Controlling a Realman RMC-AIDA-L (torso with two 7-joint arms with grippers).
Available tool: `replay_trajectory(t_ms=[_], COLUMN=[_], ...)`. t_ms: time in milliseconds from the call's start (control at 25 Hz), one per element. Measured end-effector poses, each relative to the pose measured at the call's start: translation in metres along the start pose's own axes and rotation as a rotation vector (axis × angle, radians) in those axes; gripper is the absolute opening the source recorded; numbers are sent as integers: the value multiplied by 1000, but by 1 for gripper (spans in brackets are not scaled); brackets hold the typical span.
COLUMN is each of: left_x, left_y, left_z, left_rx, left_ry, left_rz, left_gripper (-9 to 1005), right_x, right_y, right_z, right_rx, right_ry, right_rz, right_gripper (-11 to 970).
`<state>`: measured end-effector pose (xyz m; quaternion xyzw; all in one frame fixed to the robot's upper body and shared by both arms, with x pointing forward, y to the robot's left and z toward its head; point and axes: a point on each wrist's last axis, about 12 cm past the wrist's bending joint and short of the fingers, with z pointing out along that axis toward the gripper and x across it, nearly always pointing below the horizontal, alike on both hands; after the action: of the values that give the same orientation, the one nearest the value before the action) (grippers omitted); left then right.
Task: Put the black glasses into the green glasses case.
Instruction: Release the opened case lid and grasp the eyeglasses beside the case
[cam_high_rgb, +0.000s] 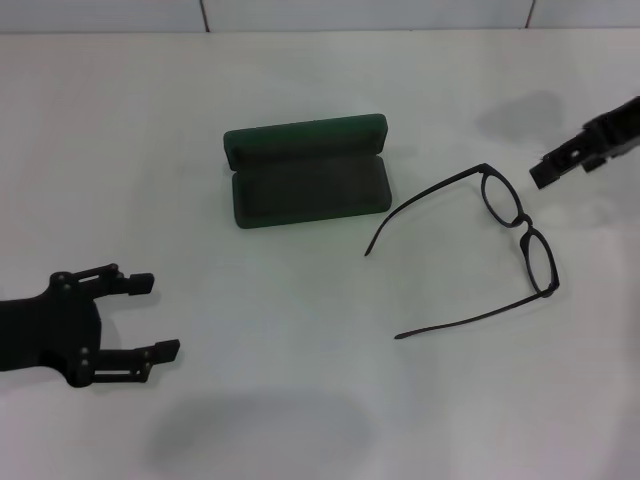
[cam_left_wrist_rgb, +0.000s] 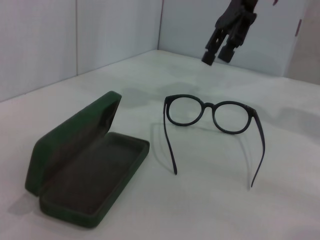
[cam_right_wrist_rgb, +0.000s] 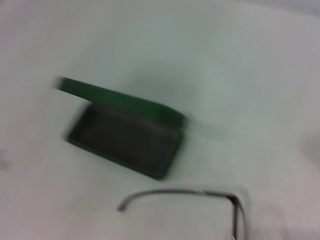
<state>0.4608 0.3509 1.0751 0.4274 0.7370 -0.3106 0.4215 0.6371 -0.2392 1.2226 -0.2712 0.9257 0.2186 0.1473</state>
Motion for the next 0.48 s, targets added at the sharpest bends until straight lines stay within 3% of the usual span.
replay_trajectory(t_ms=[240, 480], left_x=[-1, -2], left_y=[0, 1], left_z=[1, 1], left_rx=[2, 4], left_ry=[-2, -3], left_rz=[36, 55], left_gripper=[876, 875], right_x=[-27, -33], right_y=[18, 29], right_z=[26, 51], right_rx=[86, 162], right_ry=[204, 232], right_rz=[108, 128], right_gripper=[825, 810])
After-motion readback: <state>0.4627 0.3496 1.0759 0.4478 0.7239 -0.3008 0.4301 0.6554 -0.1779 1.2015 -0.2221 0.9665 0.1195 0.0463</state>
